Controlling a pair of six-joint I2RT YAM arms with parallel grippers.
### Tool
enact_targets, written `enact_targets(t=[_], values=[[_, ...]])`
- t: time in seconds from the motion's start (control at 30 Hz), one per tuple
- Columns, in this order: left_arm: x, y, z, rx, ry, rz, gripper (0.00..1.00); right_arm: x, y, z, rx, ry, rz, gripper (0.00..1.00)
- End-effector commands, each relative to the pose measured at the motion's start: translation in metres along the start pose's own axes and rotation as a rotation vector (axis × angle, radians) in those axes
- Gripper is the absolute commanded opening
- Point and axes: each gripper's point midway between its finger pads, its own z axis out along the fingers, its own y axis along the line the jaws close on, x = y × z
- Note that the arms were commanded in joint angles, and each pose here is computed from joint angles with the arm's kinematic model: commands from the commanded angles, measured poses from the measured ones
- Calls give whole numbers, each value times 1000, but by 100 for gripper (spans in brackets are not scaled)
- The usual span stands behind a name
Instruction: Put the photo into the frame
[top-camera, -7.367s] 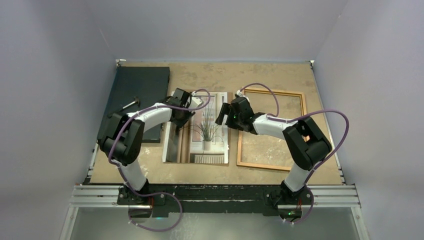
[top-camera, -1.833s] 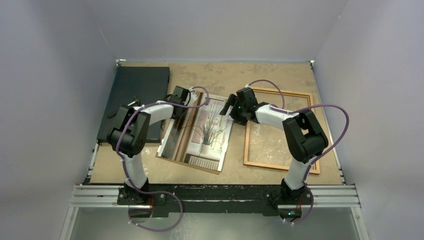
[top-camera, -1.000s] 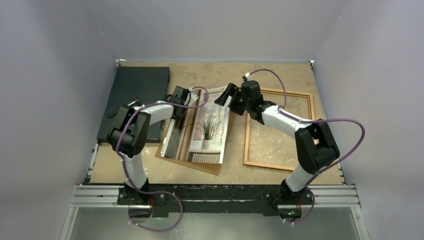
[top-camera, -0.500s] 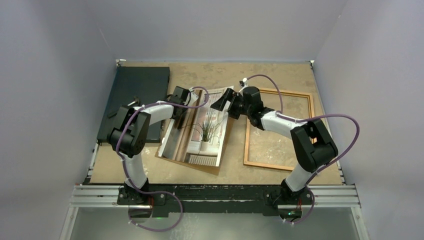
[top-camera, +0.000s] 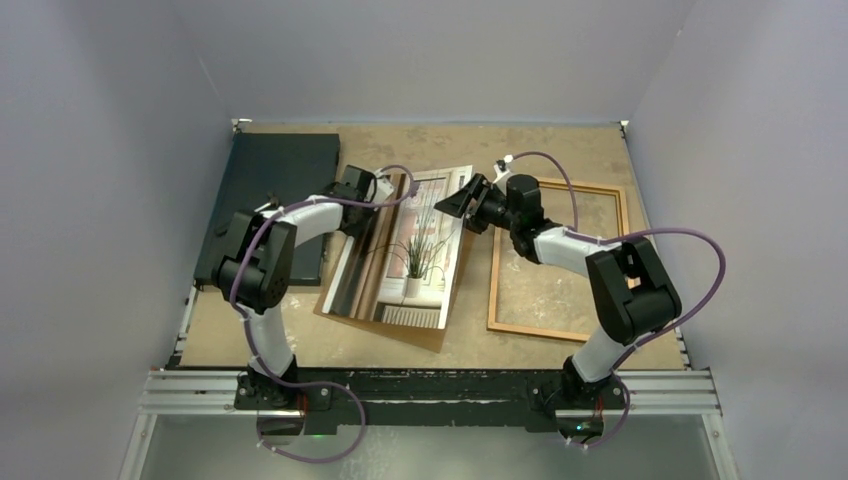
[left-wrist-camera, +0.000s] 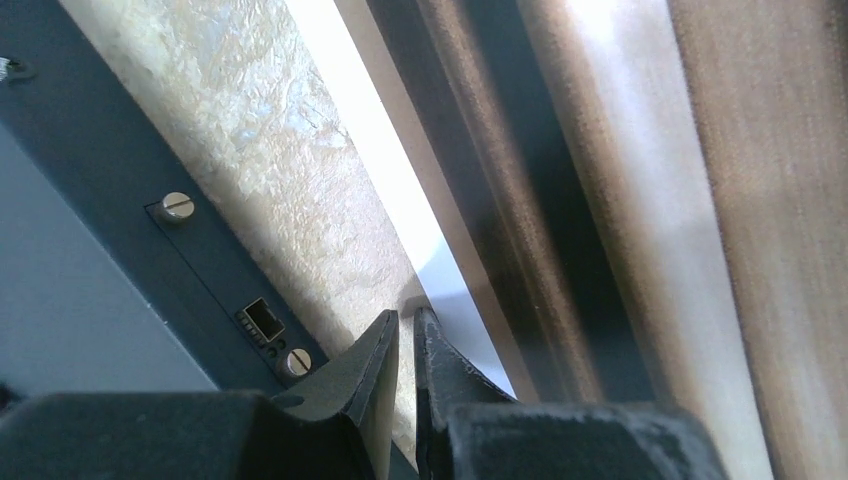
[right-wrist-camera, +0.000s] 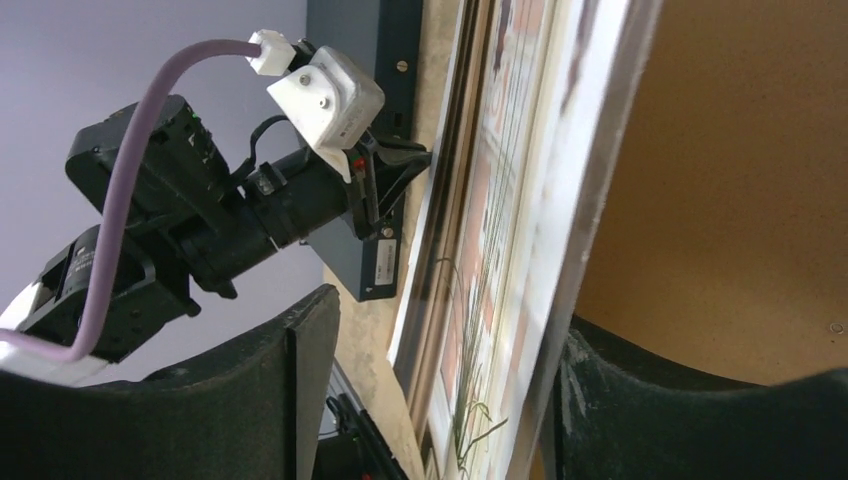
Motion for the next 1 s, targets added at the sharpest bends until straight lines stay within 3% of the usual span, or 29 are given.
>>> enact_targets(t=[0.0, 0.37, 0.57, 0.77, 0.97], values=[[13, -26, -2, 193, 53, -85, 10, -8, 28, -11, -105, -21, -12, 65], [9, -21, -5, 196, 48, -75, 10, -18, 27, -16, -94, -37, 3, 42], [27, -33, 6, 212, 87, -68, 10, -25, 31, -24, -97, -45, -9, 42], [19, -27, 2, 200, 62, -64, 10, -27, 31, -28, -89, -47, -16, 40], [29, -32, 6, 207, 83, -58, 10, -21, 22, -24, -78, -26, 8, 28]])
